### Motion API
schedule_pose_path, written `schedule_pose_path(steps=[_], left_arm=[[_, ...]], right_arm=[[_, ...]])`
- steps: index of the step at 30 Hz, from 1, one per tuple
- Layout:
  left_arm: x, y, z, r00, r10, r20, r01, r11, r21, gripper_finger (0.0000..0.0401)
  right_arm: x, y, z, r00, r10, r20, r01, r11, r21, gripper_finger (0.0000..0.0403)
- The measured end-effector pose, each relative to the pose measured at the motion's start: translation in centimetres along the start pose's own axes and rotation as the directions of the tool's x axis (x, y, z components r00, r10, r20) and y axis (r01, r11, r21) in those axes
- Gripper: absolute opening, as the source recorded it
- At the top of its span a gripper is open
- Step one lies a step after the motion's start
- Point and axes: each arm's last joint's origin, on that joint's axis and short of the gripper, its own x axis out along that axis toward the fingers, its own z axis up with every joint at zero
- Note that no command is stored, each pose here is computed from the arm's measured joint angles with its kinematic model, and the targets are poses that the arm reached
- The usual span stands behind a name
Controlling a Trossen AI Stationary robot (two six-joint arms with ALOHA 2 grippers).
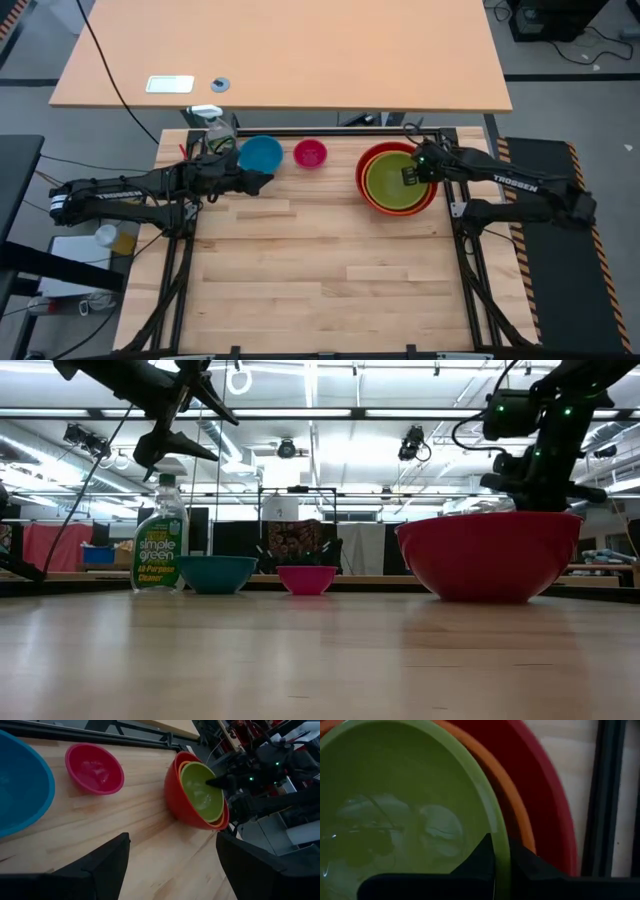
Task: Nest bowls inside each other
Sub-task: Stack the green bowl on top of the orange bowl
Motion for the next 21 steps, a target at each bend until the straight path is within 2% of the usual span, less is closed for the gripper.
schedule_pose_path(steps=[5, 9, 21], left_arm=[[0.0, 0.0, 0.0, 1.0, -0.001, -0.001, 0.001, 1.0, 0.0, 0.03], [0.0, 0.0, 0.0, 1.0, -0.001, -0.002, 0.001, 1.0, 0.0, 0.03], [0.0, 0.0, 0.0, 1.0, -0.003, -0.003, 0.003, 1.0, 0.002, 0.03]], right_arm=[[0.5, 0.2, 0.0, 0.999, -0.013, -0.03, 0.013, 1.0, -0.013, 0.0035], [0.6, 0.3, 0.0, 0.999, -0.016, -0.037, 0.016, 1.0, -0.017, 0.0061], [-0.4, 0.4, 0.7, 0.996, 0.036, -0.078, -0.037, 0.999, -0.007, 0.0234]])
